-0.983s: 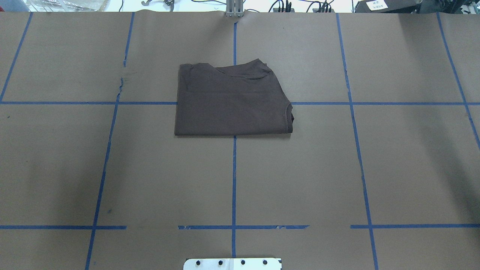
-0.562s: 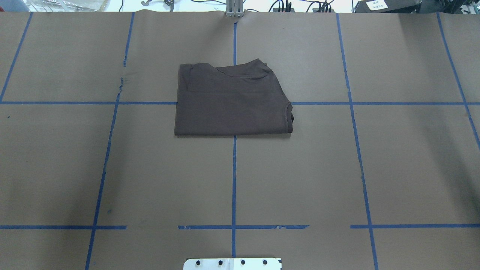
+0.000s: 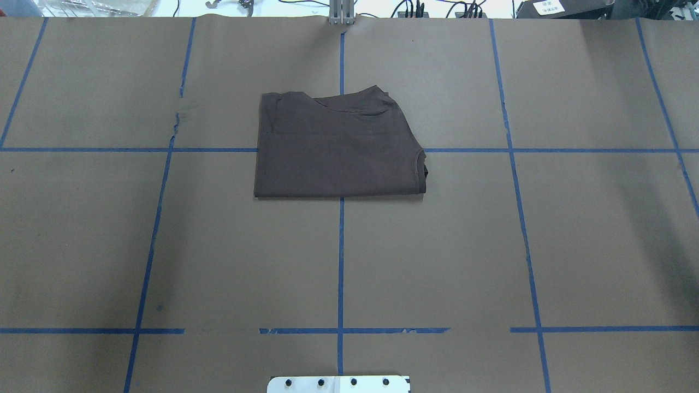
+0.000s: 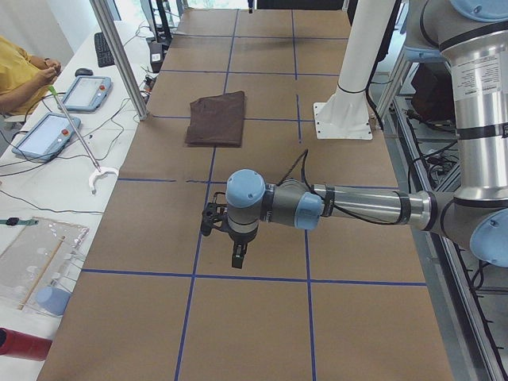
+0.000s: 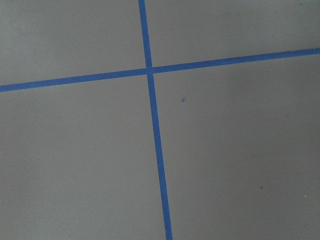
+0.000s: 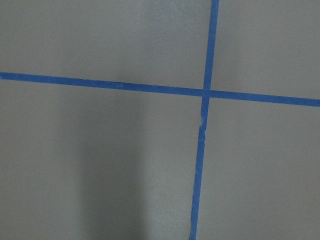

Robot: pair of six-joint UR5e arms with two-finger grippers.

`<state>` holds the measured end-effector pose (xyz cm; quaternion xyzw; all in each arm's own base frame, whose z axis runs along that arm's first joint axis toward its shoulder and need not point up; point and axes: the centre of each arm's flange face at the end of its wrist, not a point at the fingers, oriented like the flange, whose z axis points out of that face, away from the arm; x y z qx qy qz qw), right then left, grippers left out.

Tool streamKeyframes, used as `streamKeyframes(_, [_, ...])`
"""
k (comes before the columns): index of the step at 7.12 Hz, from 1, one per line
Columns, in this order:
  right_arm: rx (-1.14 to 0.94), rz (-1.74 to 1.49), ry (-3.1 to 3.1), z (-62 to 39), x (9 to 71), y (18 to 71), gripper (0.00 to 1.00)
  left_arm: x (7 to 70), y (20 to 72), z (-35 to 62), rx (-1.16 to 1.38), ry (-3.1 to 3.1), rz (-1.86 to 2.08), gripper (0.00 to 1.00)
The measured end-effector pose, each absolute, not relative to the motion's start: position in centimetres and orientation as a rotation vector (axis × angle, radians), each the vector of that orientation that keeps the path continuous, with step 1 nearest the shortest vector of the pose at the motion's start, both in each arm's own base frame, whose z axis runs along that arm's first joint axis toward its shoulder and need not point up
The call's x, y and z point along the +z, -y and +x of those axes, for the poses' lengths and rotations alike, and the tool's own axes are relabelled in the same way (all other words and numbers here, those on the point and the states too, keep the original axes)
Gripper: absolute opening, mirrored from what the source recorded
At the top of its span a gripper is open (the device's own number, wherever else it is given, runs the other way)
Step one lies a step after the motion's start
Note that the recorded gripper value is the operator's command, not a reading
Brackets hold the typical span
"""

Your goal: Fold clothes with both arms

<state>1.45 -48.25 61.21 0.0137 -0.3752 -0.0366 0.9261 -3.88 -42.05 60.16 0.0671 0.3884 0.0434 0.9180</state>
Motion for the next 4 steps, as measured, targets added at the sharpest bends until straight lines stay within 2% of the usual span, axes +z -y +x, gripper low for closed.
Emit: streamKeyframes(4, [-0.056,0.046,0.767,2.2,60.4,48.9,1.0,55.7,43.7,-3.8,0.132,-0.799,0.23,1.0])
